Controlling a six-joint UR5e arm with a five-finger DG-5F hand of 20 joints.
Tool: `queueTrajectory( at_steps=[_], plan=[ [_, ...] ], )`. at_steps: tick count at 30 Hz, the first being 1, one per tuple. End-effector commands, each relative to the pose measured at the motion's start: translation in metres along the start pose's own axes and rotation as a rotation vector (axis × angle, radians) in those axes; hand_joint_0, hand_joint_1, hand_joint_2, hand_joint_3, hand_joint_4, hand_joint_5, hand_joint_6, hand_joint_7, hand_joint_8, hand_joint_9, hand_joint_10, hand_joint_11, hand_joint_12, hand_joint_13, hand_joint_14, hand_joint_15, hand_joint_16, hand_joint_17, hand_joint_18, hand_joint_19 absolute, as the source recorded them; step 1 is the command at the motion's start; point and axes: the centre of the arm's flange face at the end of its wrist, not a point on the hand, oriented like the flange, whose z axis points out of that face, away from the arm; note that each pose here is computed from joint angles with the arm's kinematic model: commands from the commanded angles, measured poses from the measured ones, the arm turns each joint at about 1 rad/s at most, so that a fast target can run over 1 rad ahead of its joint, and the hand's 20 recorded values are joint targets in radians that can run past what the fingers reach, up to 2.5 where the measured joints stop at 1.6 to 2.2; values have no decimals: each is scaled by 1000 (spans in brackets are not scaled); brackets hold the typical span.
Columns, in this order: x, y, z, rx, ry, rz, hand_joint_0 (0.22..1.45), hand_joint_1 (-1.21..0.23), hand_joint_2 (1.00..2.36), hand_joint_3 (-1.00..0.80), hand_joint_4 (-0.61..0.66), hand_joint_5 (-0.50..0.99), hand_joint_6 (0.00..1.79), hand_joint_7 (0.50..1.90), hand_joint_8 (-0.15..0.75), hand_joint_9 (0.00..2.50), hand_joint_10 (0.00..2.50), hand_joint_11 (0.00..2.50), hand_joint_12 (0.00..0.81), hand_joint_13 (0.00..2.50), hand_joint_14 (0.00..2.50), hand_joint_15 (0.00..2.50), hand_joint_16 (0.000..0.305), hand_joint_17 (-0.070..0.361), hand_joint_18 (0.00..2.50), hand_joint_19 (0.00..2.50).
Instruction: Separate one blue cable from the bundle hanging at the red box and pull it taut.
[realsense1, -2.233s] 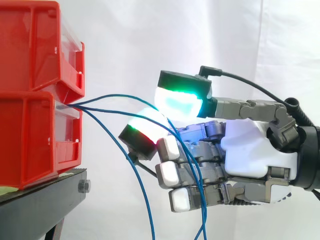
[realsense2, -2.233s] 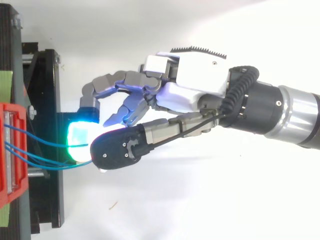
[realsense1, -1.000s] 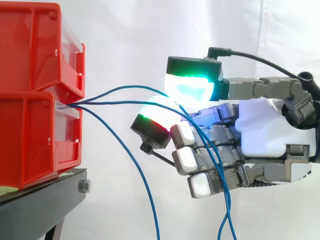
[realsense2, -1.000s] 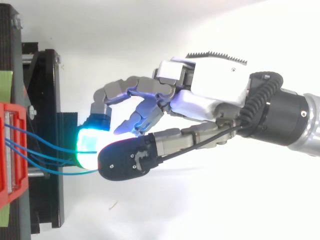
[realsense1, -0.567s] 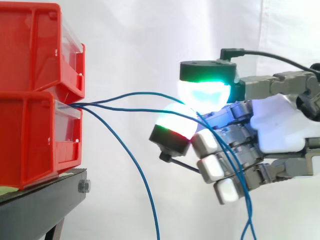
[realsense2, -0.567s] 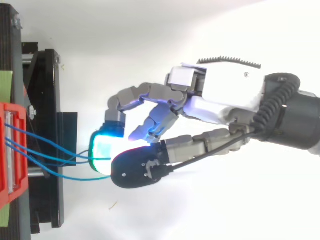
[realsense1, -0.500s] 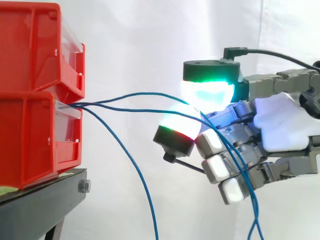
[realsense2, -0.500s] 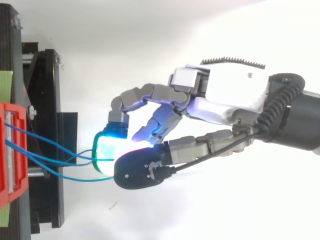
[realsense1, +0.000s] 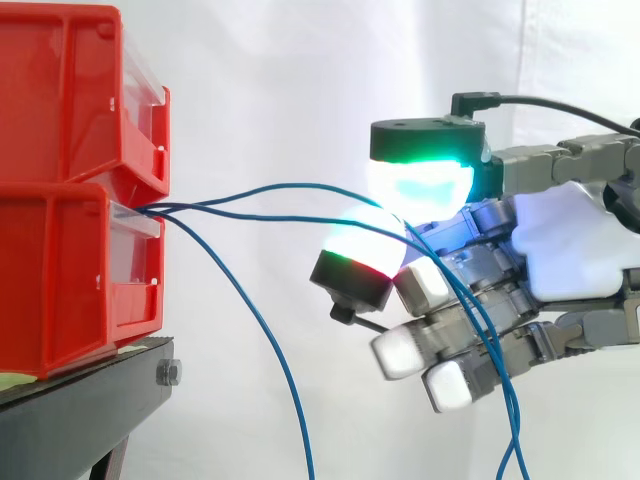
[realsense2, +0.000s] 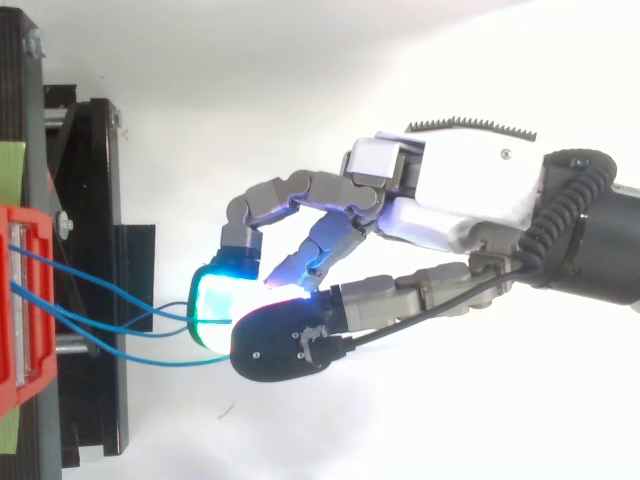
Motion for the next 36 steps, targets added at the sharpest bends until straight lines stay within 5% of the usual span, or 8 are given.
queueTrajectory(
  at_steps=[1,21,28,36],
  plan=[
    [0,1,1,-11,-3,-3,716,-648,1073,95,246,-145,770,1112,377,930,11,650,381,672,7,245,52,116,854,298],
    [0,1,1,-9,-3,-11,679,-637,1212,55,250,-141,774,1095,371,731,8,372,382,592,5,190,51,115,837,288],
    [0,1,1,-9,-3,-11,654,-632,1315,23,249,-139,774,1095,329,325,1,0,384,517,4,146,52,116,836,285],
    [0,0,1,-8,-3,-12,645,-631,1354,10,249,-137,768,1122,320,211,0,0,386,477,3,131,52,117,828,294]
  ],
)
